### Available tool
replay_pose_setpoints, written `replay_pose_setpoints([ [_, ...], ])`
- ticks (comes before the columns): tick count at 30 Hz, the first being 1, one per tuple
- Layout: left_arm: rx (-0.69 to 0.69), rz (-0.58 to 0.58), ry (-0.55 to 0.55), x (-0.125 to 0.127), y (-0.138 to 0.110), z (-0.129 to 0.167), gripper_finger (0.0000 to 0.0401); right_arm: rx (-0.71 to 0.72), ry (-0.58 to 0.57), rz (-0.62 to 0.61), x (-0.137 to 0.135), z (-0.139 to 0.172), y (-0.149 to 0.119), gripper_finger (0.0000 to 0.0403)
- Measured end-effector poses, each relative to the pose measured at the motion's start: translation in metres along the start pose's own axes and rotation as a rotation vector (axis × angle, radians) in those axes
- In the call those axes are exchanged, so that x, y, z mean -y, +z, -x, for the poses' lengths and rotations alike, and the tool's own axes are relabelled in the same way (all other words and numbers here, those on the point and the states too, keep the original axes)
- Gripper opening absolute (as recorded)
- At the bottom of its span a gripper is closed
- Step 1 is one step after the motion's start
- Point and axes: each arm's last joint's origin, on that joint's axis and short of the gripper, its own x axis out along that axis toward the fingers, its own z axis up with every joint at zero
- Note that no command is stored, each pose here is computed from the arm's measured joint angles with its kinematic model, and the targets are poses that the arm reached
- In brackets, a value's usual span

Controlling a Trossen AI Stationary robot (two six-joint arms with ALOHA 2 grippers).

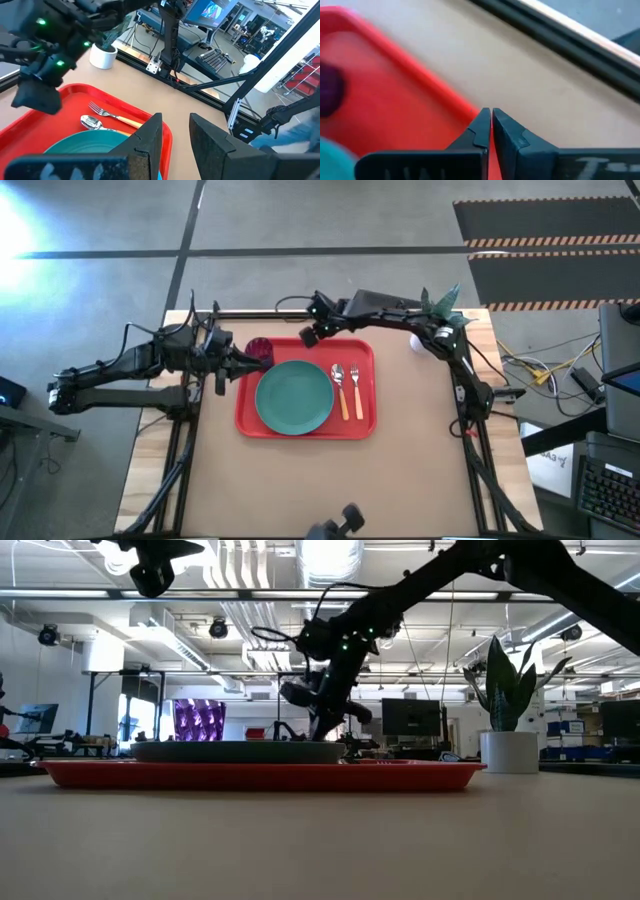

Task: Pick and place plate/cup/fork/spoon on tray
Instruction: Move the red tray to the center of the table

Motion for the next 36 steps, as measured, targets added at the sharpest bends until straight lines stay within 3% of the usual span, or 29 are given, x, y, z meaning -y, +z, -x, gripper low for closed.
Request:
replay_pose_setpoints([
  [17, -0.001, -0.005, 0.000, 0.000, 0.000, 0.000, 0.0080, -0.060, -0.024, -0.079, 0.026, -0.015, -0.007, 0.0008],
  [27, -0.020, -0.002, -0.007, 0.000, -0.002, 0.000, 0.0080, -0.095, -0.040, -0.076, 0.030, -0.023, -0.020, 0.0008],
  [36, -0.023, -0.001, -0.006, 0.000, -0.002, 0.000, 0.0080, -0.116, -0.041, -0.031, 0.017, -0.024, -0.032, 0.0008],
])
